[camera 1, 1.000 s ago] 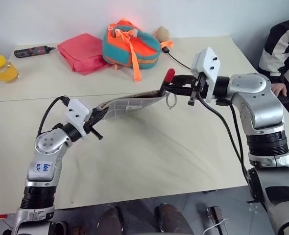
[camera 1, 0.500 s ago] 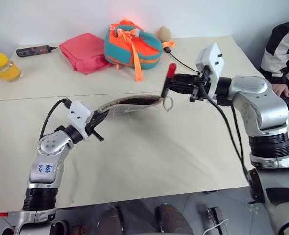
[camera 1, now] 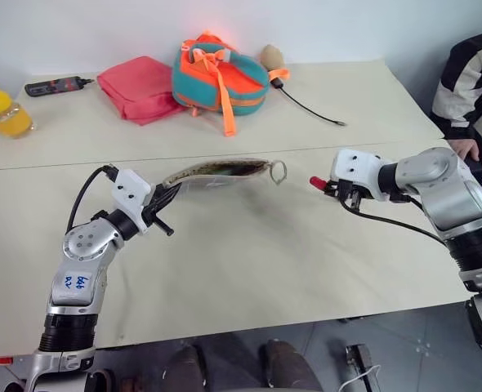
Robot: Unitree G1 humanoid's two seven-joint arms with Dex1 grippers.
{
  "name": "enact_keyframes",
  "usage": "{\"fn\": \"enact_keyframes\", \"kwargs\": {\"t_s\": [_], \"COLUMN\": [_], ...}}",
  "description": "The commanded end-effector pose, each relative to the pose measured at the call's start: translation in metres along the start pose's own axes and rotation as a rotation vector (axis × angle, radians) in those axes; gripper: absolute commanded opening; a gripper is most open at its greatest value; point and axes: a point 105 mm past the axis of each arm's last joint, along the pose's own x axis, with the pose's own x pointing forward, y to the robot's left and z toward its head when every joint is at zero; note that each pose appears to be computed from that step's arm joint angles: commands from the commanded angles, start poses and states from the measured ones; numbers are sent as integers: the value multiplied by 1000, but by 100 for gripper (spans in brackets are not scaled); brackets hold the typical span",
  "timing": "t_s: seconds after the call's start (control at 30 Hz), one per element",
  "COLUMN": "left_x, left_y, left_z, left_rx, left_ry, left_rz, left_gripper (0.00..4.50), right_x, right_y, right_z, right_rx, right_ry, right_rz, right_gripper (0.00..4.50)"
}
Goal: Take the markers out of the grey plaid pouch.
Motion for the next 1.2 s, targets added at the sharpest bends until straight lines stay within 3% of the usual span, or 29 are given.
{"fn": "enact_keyframes", "kwargs": {"t_s": [0.03, 0.23, 0.27, 0.47, 0.57, 0.7, 0.8, 0.87, 0.97, 1.03, 1.2], "left_x": [0, -3, -3, -2, -2, -1, 0, 1, 3, 4, 5], "left_y": [-3, -4, -4, -8, -8, -9, -9, -9, -11, -12, -18], "left_z": [16, 17, 17, 17, 17, 17, 18, 19, 21, 22, 25], "left_rx": [37, 31, 29, 29, 21, 13, -4, -5, -7, -10, -14], "left_ry": [-54, -53, -52, -51, -54, -52, -58, -58, -63, -67, -75], "left_rz": [0, 5, 6, -9, -11, -22, -29, -32, -40, -46, -66], "left_gripper": [0, 0, 0, 0, 0, 0, 0, 0, 0, 0, 0], "right_x": [21, 35, 34, 26, 10, -28, -51, -56, -49, -30, 3], "right_y": [6, 2, -1, -4, -18, -28, -28, -21, -8, 11, 30], "right_z": [3, -1, 1, 13, 27, 85, 129, 152, 176, 181, 177], "right_rx": [45, 41, 61, 71, 87, 172, 232, 208, 191, 124, -20], "right_ry": [-44, -56, -75, -134, -202, -511, -746, -832, -886, -836, -713], "right_rz": [-6, -64, -73, -66, -99, -53, -17, 0, 5, 21, -24], "right_gripper": [54, 54, 126, 305, 305, 305, 241, 173, 66, 3, 3]}}
